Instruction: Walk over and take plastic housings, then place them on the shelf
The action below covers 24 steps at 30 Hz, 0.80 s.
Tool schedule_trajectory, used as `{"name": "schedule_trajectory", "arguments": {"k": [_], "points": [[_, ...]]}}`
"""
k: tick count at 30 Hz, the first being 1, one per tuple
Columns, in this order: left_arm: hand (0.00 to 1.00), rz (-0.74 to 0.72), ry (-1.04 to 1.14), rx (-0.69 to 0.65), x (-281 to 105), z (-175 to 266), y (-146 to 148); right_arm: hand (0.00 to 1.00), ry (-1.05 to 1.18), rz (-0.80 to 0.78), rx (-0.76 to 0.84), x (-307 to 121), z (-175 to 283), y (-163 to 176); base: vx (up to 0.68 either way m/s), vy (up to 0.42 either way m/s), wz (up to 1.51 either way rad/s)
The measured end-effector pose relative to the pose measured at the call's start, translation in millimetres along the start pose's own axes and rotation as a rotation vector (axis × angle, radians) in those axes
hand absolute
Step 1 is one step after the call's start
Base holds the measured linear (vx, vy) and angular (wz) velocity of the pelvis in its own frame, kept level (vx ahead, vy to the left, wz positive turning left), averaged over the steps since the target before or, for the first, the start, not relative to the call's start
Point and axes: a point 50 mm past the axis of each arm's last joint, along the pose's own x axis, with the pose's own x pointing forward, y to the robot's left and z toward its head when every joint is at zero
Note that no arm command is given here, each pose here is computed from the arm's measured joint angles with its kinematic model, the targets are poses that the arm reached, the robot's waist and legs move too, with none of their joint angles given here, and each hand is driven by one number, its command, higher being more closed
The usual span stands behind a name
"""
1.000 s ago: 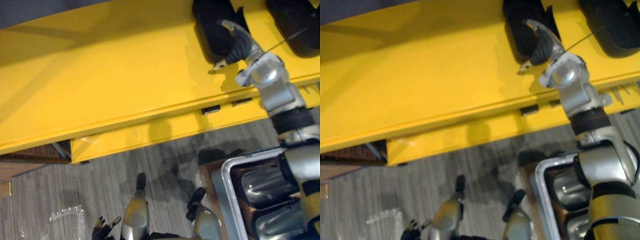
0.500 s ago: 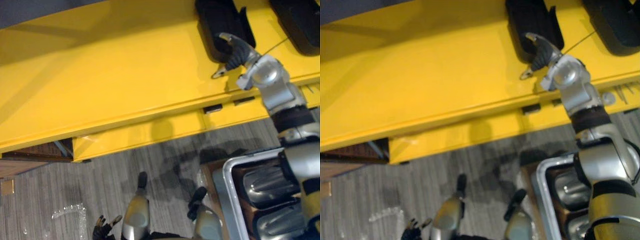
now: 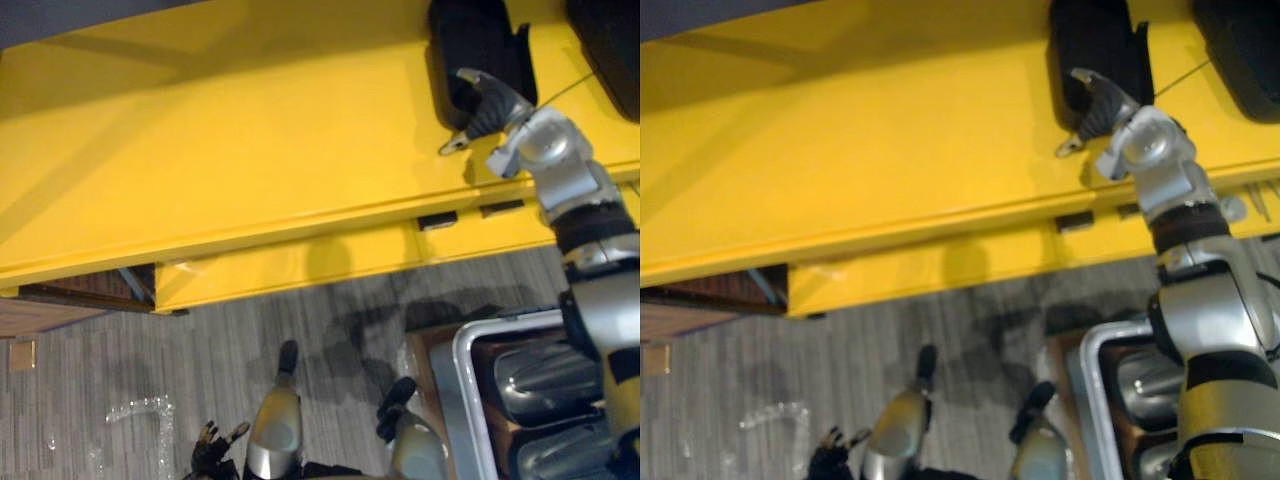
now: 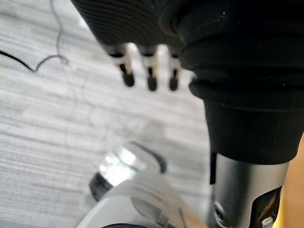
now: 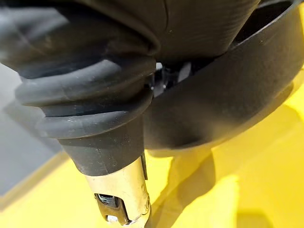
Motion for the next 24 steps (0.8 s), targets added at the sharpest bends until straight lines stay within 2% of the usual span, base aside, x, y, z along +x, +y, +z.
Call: {"name": "schedule_trajectory", "arguments": {"k": [15, 24], "points": [[0.00, 0.002, -0.008, 0.005, 0.8, 2.7, 1.7, 0.00, -0.147, 0.120, -0.183, 5.1, 28.3, 8.3, -0.02, -0.022, 0.05], [0.00, 0.013, -0.025, 0.024, 2.8, 9.2, 8.4, 0.00, -0.130, 0.113, -0.184, 5.8, 27.8, 6.1, -0.02, -0.017, 0.01]]}}
